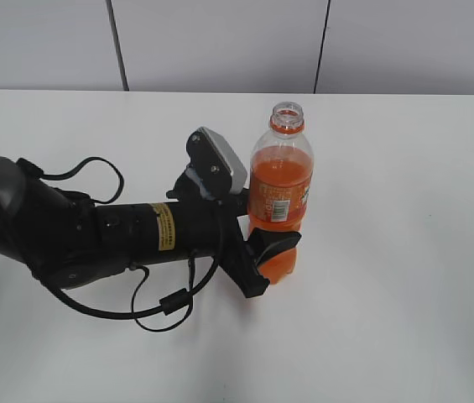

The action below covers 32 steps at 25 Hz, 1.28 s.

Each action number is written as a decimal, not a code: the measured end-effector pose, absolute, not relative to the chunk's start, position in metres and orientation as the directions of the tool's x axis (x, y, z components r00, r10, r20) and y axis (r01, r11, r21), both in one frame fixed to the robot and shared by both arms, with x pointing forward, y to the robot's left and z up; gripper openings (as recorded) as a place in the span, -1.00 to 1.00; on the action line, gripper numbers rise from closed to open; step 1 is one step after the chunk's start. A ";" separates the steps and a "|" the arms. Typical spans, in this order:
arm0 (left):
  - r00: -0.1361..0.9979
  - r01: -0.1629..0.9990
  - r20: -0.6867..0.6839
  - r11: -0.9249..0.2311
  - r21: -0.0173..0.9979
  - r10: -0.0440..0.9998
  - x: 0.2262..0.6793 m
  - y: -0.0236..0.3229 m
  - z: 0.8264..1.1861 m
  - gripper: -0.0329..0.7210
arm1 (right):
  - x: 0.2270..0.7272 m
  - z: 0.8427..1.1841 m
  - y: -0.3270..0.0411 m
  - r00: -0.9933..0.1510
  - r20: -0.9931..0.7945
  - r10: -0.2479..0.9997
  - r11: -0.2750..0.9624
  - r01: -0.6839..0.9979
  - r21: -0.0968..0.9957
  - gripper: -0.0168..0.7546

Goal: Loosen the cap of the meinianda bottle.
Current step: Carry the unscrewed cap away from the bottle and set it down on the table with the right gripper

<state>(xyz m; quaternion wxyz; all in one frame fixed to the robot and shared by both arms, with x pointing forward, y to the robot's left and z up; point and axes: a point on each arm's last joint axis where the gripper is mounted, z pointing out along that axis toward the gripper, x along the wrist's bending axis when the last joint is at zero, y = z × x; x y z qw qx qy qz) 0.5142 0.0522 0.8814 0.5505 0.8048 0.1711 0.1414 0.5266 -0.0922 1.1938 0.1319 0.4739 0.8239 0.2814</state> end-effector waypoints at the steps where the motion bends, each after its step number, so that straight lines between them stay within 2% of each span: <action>1: 0.901 0.120 0.039 -0.335 0.934 0.431 0.514 0.052 0.881 0.16 | 0.528 1.195 -0.096 -0.503 0.042 0.863 0.383 0.708 0.593 -0.25; 5: 0.901 0.120 0.039 -0.335 0.934 0.431 0.514 0.052 0.881 0.16 | 0.542 1.202 -0.129 -0.416 0.038 0.909 0.309 0.731 0.609 -0.25; 12: 0.901 0.120 0.039 -0.336 0.934 0.431 0.514 0.052 0.881 0.16 | 0.567 1.215 -0.227 -0.173 0.006 0.985 0.129 0.759 0.638 -0.25; 18: 0.901 0.120 0.039 -0.336 0.934 0.431 0.514 0.052 0.881 0.16 | 0.571 1.206 -0.272 -0.064 -0.038 0.997 0.074 0.786 0.614 -0.25; 26: 0.901 0.120 0.039 -0.336 0.934 0.431 0.514 0.052 0.881 0.16 | 0.577 1.140 -0.276 -0.072 -0.024 0.997 0.074 0.870 0.488 -0.25; 32: 0.901 0.120 0.039 -0.335 0.934 0.431 0.514 0.052 0.881 0.16 | 0.571 1.058 -0.272 -0.063 0.039 0.997 0.040 0.904 0.425 -0.25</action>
